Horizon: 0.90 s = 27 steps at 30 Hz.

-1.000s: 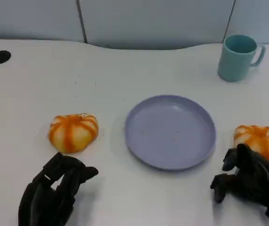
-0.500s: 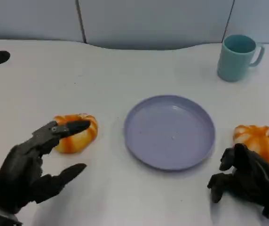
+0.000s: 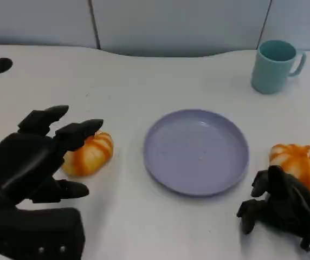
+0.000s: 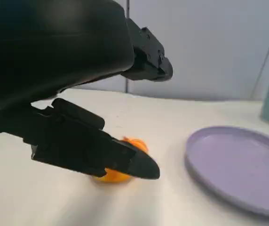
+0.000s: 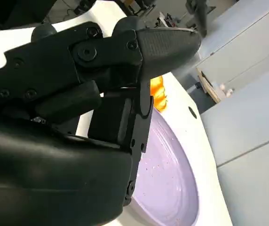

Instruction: Grasp the bread from the table and place it into the plate.

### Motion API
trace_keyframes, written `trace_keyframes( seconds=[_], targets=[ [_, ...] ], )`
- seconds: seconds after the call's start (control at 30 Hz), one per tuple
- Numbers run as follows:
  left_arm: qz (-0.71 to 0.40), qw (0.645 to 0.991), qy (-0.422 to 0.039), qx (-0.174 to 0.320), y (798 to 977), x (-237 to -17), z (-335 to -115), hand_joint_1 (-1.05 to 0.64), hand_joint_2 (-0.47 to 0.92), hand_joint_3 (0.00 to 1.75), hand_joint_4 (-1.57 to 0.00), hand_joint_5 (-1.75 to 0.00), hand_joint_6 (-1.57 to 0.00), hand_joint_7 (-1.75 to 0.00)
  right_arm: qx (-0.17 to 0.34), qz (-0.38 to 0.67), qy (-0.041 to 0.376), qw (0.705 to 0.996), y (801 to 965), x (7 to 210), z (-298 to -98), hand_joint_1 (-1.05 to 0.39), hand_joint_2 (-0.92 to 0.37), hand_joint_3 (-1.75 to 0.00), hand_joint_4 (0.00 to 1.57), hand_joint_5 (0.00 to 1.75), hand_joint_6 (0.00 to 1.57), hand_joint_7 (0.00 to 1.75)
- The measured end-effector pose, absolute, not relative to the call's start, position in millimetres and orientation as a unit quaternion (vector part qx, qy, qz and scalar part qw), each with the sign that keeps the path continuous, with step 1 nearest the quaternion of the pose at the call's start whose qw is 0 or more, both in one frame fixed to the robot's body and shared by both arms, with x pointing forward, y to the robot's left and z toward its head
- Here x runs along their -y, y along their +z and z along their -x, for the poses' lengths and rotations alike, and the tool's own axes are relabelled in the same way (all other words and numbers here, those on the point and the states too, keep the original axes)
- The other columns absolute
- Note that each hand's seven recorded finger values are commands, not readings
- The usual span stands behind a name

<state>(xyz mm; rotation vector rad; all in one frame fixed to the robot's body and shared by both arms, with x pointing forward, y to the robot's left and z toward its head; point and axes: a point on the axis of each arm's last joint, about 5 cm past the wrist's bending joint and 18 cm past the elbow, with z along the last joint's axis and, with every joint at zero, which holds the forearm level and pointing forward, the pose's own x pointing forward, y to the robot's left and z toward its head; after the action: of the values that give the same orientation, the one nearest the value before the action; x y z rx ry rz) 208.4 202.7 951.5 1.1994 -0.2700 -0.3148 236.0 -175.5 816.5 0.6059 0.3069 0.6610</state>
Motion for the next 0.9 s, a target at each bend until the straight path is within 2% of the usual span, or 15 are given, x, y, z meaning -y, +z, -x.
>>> trace_keyframes(
  seconds=[0.13,0.2,0.33,0.63,0.7,0.73,0.83,0.9],
  targets=[
    [-0.605,0.773,-0.16,0.108,950.3,-195.3,-213.0,-0.52,0.76,0.0,0.0,-0.03,-0.13,0.0,-0.15,-0.297,0.317,0.888,816.7,175.0,-236.5,-0.53,-0.92,-0.26,1.57,0.72,1.57,0.47],
    [-0.612,0.767,-0.16,0.107,951.5,-194.1,-214.9,-0.42,0.73,0.0,0.0,-0.01,-0.12,0.0,-0.151,-0.298,0.316,0.888,816.8,175.0,-236.6,-0.53,-0.92,-0.27,1.57,0.72,1.57,0.47],
    [-0.64,0.742,-0.173,0.1,950.5,-186.1,-227.2,-0.36,0.72,0.0,0.0,0.0,-0.11,-0.01,-0.152,-0.295,0.316,0.889,816.7,175.0,-236.3,-0.53,-0.92,-0.28,1.57,0.73,1.57,0.48],
    [-0.645,0.737,-0.181,0.093,947.7,-182.7,-230.4,-0.35,0.72,0.0,0.0,0.0,-0.11,0.0,-0.151,-0.292,0.316,0.89,817.9,174.7,-236.8,-0.53,-0.92,-0.28,1.57,0.73,1.57,0.49],
    [-0.645,0.736,-0.181,0.092,947.7,-183.1,-230.4,-0.35,0.73,0.0,0.0,0.0,-0.07,0.0,-0.152,-0.293,0.316,0.89,817.7,174.7,-236.6,-0.53,-0.92,-0.26,1.57,0.73,1.57,0.48],
    [-0.647,0.735,-0.184,0.087,946.8,-181.2,-234.6,-0.35,0.73,0.0,0.0,0.0,-0.05,0.0,-0.153,-0.293,0.314,0.89,817.0,175.8,-235.5,-0.53,-0.92,-0.26,1.57,0.73,1.57,0.48],
    [-0.659,0.724,-0.199,0.032,937.5,-173.6,-258.0,-0.31,0.73,0.0,0.0,0.0,-0.04,0.0,-0.154,-0.296,0.316,0.888,816.8,173.3,-235.3,-0.53,-0.92,-0.27,1.57,0.73,1.57,0.48],
    [-0.665,0.719,-0.201,0.023,936.7,-169.2,-265.1,-0.3,0.73,0.0,0.0,0.0,-0.04,0.0,-0.153,-0.297,0.316,0.888,817.0,173.4,-235.0,-0.53,-0.92,-0.28,1.57,0.73,1.57,0.48]
  ],
)
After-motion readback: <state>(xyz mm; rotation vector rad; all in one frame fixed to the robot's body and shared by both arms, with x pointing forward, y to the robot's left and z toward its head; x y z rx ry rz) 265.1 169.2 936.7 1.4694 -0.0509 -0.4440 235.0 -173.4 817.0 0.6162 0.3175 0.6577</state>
